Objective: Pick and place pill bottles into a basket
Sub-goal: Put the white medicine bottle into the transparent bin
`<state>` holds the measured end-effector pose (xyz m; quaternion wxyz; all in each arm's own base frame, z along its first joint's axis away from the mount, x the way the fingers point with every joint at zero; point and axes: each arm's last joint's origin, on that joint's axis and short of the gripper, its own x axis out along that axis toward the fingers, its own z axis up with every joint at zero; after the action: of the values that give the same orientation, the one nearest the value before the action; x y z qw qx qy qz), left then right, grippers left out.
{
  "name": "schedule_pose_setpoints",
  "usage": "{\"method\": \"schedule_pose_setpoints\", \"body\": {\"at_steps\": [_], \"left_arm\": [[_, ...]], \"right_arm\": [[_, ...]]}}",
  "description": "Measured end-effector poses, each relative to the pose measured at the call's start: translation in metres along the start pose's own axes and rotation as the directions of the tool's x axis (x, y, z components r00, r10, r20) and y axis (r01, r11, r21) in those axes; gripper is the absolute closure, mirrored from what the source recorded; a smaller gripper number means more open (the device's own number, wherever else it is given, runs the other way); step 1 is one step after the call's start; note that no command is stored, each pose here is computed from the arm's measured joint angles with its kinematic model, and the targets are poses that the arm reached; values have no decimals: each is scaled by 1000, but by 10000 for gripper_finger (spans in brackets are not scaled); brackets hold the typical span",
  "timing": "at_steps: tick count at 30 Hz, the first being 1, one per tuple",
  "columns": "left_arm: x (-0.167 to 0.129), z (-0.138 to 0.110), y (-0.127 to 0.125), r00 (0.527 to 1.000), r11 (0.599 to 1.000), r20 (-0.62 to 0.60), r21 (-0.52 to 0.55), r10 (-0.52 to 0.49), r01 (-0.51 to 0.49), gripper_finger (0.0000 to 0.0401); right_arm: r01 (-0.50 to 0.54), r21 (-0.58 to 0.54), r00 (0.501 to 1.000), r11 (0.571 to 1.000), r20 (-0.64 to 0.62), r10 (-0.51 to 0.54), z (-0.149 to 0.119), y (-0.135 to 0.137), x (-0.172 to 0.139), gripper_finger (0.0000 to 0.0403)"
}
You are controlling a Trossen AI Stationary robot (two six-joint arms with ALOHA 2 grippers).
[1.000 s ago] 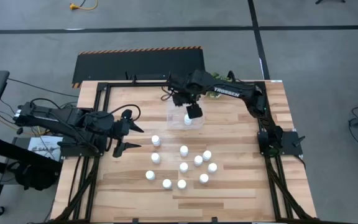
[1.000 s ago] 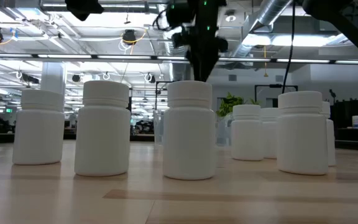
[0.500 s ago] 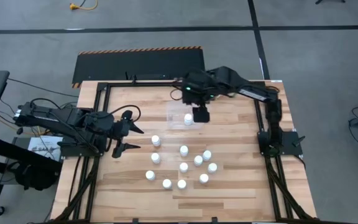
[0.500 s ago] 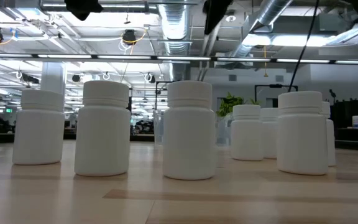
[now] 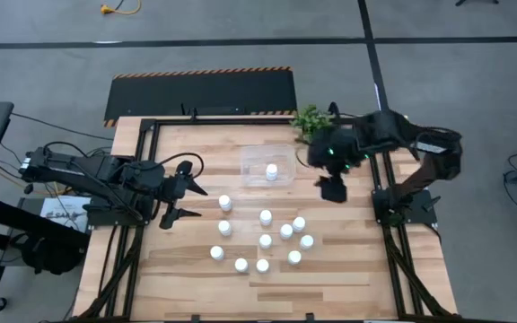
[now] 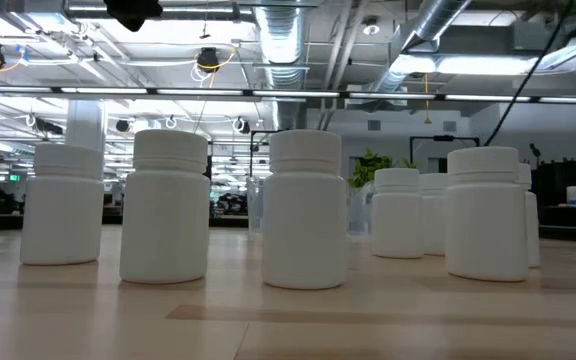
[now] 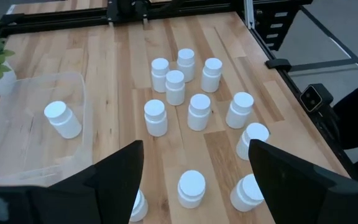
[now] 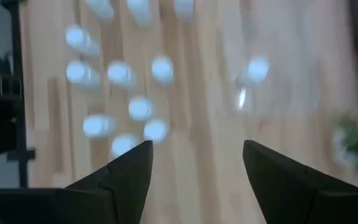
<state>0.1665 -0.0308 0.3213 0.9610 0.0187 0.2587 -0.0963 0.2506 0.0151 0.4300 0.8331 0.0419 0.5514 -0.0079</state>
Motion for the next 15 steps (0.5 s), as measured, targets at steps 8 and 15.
{"method": "schedule_pose_setpoints", "body": {"at_steps": [8,15], "left_arm": [[0,0,-1,1000,999,-3,36,-20,20,122],[0,0,-2,998,995,-4,78,-57,57,122]], "right_arm": [[3,11,976,1000,-217,-1,-44,29,60,159],[-27,-22,981,999,-194,23,-45,52,104,159]]}}
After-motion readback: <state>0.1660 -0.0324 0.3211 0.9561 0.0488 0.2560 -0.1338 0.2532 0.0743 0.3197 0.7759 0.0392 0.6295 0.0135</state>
